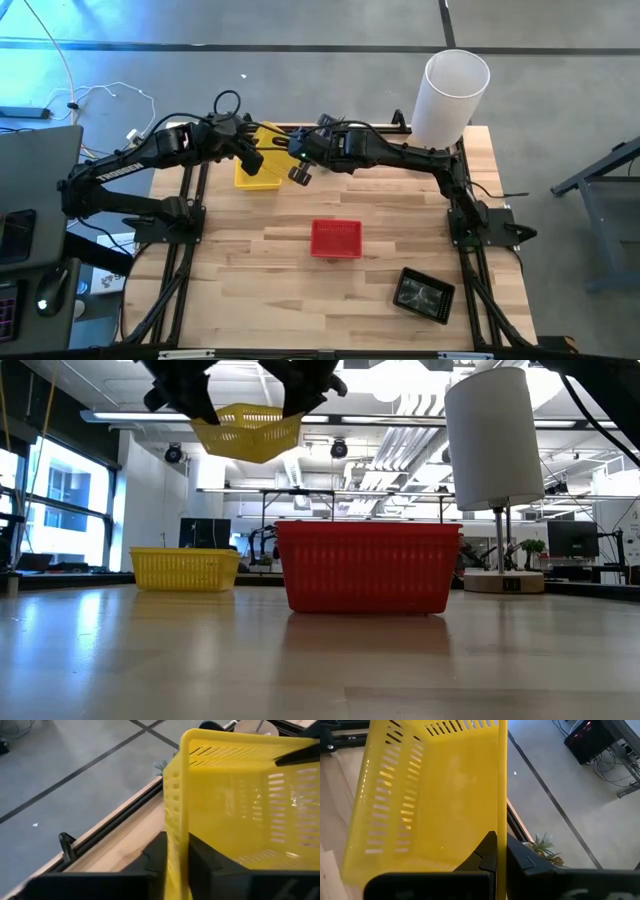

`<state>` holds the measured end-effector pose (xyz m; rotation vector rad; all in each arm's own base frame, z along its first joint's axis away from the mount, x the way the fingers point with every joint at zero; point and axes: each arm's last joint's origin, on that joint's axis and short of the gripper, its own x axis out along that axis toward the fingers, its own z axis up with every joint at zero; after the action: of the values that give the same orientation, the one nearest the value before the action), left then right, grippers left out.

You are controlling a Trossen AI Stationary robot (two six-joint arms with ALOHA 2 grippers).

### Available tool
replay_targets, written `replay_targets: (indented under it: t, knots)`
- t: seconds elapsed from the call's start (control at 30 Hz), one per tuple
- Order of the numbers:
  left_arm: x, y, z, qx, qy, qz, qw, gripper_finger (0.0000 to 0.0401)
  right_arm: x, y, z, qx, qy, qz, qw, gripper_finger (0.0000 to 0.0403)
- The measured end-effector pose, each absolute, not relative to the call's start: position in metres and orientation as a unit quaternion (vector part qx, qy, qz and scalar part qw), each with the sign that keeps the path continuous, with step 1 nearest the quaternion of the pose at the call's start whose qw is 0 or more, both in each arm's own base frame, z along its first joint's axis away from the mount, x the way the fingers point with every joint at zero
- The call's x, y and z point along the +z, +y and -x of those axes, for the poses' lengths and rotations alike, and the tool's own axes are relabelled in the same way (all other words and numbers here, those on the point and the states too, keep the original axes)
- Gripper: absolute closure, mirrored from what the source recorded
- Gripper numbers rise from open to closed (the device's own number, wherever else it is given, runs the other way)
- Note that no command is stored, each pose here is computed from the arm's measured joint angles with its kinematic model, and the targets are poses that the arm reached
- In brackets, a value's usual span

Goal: Stack baskets by color
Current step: Stack the right yellow bin on top of the left stacked yellow bins

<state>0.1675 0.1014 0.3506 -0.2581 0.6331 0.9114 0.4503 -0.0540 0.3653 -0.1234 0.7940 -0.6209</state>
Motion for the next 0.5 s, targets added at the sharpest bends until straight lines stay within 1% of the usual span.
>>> replay_targets:
  t: [0.07,0.1,0.33,0.5]
  knots:
    - [0.3507,0.1014,-0.1677,0.428,0.304,0.113,0.844,0.0388,0.3653,-0.0538,-0.4504,-0.296,0.380,0.059,0.874,0.0403]
    - [0.3507,0.1014,-0.1677,0.427,0.305,0.112,0.844,0.0394,0.3654,-0.0537,-0.4504,-0.294,0.380,0.058,0.875,0.0403]
    - [0.3502,0.1013,-0.1675,0.427,0.307,0.112,0.843,0.0399,0.3646,-0.0533,-0.4503,-0.276,0.389,0.066,0.876,0.0398]
    - [0.3486,0.1010,-0.1657,0.433,0.317,0.112,0.836,0.0400,0.3643,-0.0529,-0.4497,-0.274,0.396,0.084,0.872,0.0364]
